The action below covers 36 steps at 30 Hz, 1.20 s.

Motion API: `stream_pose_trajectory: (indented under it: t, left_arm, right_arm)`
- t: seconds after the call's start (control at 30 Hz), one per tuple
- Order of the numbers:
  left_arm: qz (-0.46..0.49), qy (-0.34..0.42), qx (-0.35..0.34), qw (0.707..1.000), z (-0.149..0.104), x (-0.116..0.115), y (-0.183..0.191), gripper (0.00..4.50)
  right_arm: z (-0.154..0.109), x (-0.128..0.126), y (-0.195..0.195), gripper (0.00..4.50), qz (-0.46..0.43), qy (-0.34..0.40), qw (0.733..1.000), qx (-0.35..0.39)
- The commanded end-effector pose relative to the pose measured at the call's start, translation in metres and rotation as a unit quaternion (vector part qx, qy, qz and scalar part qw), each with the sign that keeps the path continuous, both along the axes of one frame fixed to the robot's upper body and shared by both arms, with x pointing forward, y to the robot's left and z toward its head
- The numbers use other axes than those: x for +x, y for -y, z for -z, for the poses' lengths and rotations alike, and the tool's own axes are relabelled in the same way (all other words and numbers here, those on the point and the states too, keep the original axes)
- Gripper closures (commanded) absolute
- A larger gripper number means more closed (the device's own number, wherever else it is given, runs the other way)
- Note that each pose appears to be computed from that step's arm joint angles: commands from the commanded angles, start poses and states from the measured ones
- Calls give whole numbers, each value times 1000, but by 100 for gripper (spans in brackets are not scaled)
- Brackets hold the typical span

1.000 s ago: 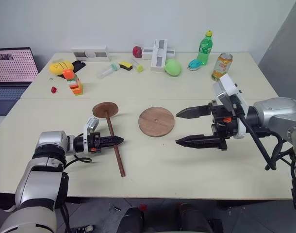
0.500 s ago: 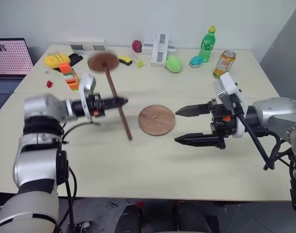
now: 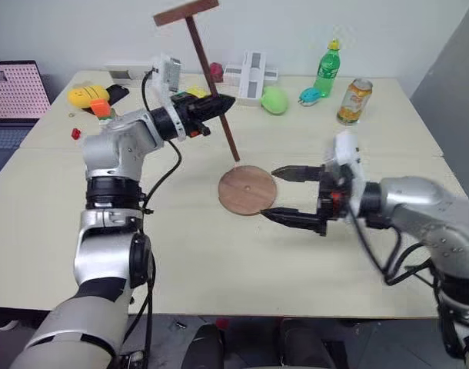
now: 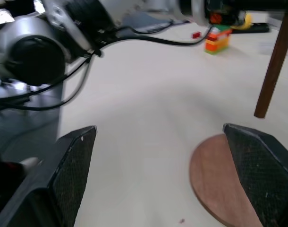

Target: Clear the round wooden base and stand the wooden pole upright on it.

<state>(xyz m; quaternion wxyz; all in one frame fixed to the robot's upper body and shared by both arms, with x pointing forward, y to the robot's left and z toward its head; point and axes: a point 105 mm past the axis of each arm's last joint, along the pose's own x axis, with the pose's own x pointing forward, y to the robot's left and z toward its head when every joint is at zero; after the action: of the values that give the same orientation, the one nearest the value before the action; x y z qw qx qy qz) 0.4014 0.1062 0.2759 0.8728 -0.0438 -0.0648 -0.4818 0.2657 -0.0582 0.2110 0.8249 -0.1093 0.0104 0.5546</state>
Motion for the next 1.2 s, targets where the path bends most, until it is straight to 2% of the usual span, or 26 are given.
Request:
stream_pose_trajectory:
  t: [0.03,0.17,0.23,0.5,0.7,0.97,1.2]
  left_arm:
    - [-30,55,17,998,2,-3,1,419]
    - [-47,49,34,997,33,-2,7,419]
    - [-52,46,35,997,39,0,7,419]
    - [-36,30,30,998,50,0,22,419]
    - [-11,23,30,999,55,-9,36,419]
    - [-14,24,49,998,64,-7,33,419]
    - [-29,24,56,998,61,-4,21,419]
  right_arm:
    - [1,0,-9,0,48,54,997,22]
    - [13,12,-11,0,125,74,989,31]
    - [17,20,-8,0,162,87,983,26]
    - [32,22,-12,0,167,78,983,21]
    - [48,21,-6,0,178,42,983,9]
    - [50,22,-3,0,190,28,981,17]
    - [50,22,0,0,195,25,980,15]
